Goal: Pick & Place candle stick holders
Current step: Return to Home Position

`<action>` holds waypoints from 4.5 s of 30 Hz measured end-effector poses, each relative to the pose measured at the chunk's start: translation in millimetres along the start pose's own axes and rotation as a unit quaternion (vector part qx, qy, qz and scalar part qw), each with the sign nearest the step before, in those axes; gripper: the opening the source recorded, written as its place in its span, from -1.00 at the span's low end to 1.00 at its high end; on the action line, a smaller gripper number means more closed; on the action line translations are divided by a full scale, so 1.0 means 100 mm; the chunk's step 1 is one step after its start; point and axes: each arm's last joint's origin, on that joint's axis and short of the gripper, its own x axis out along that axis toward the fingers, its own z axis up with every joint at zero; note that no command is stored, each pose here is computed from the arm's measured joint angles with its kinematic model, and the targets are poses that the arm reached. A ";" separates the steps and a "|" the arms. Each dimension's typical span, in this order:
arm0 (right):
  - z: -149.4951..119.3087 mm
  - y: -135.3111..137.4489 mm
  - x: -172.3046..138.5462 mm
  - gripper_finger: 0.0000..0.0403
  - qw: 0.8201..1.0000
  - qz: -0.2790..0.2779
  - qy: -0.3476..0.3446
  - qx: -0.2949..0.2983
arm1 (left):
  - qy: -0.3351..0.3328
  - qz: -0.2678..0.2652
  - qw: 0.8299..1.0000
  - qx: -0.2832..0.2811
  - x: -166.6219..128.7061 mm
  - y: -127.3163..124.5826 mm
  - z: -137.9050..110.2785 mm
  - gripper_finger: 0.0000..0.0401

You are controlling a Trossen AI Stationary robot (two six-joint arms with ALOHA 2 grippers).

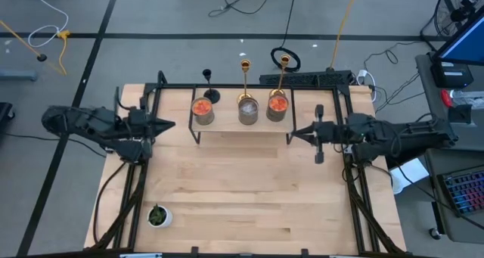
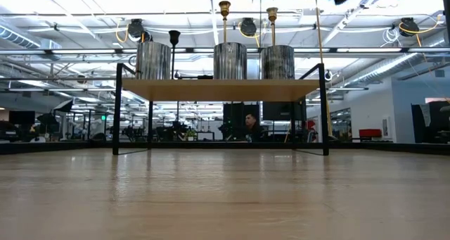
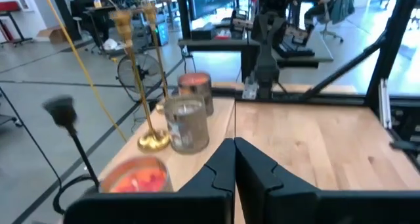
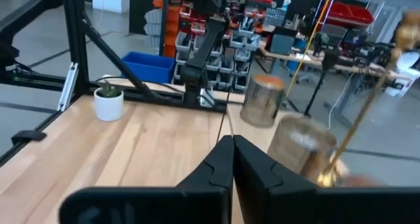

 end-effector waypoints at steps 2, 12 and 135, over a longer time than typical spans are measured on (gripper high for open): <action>-0.11 0.01 -0.08 -0.99 1.000 0.000 -0.001 0.012 | 0.003 -0.001 1.000 0.001 0.03 -0.01 -0.14 -0.98; -0.58 0.05 -0.32 -1.00 1.000 -0.002 -0.022 0.016 | -0.042 -0.002 0.999 -0.012 -0.03 0.04 -0.66 -0.98; -1.40 0.12 -0.56 -0.98 0.992 -0.046 -0.113 0.008 | -0.139 -0.123 0.982 0.046 0.30 -0.16 -1.82 -0.84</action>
